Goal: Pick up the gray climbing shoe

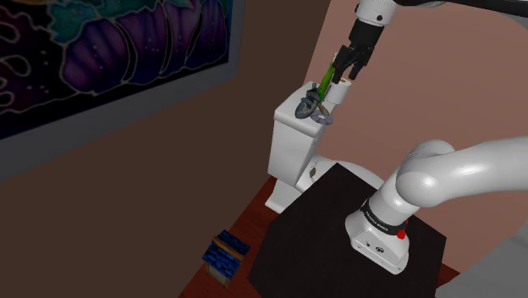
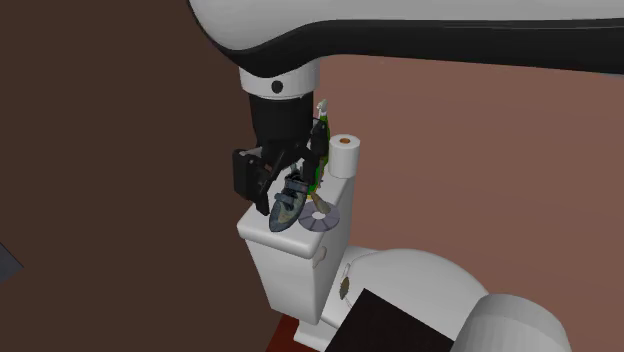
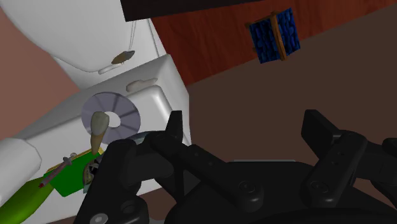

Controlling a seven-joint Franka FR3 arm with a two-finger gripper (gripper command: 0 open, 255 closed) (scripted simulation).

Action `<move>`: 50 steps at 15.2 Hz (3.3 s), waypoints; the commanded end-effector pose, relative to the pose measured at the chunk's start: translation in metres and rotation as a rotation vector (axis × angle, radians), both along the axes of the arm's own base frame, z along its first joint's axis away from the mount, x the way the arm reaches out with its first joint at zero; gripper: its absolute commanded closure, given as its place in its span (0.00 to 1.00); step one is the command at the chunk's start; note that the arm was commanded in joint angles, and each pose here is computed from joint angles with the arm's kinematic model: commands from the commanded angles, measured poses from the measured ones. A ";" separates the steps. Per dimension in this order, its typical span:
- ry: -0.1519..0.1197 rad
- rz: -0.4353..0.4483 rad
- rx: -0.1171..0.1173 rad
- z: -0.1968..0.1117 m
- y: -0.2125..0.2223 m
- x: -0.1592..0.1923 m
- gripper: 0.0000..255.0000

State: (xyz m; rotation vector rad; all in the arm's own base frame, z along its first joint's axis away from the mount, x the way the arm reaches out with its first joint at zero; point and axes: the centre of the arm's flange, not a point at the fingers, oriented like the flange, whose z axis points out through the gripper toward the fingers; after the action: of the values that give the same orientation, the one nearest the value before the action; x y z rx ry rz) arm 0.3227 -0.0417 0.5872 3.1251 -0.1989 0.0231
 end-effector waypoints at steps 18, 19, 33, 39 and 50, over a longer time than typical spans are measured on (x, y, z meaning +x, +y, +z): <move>-0.040 -0.162 0.031 -0.080 -0.173 0.118 0.00; -0.042 -0.172 0.033 -0.085 -0.184 0.124 0.00; -0.061 -0.248 0.047 -0.154 -0.271 0.169 0.00; -0.061 -0.248 0.047 -0.163 -0.270 0.169 1.00; -0.061 -0.248 0.047 -0.147 -0.271 0.169 1.00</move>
State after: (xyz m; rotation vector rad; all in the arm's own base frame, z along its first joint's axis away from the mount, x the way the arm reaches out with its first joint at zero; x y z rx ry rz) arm 0.4915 -0.3114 0.4358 3.1227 -0.5934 0.1115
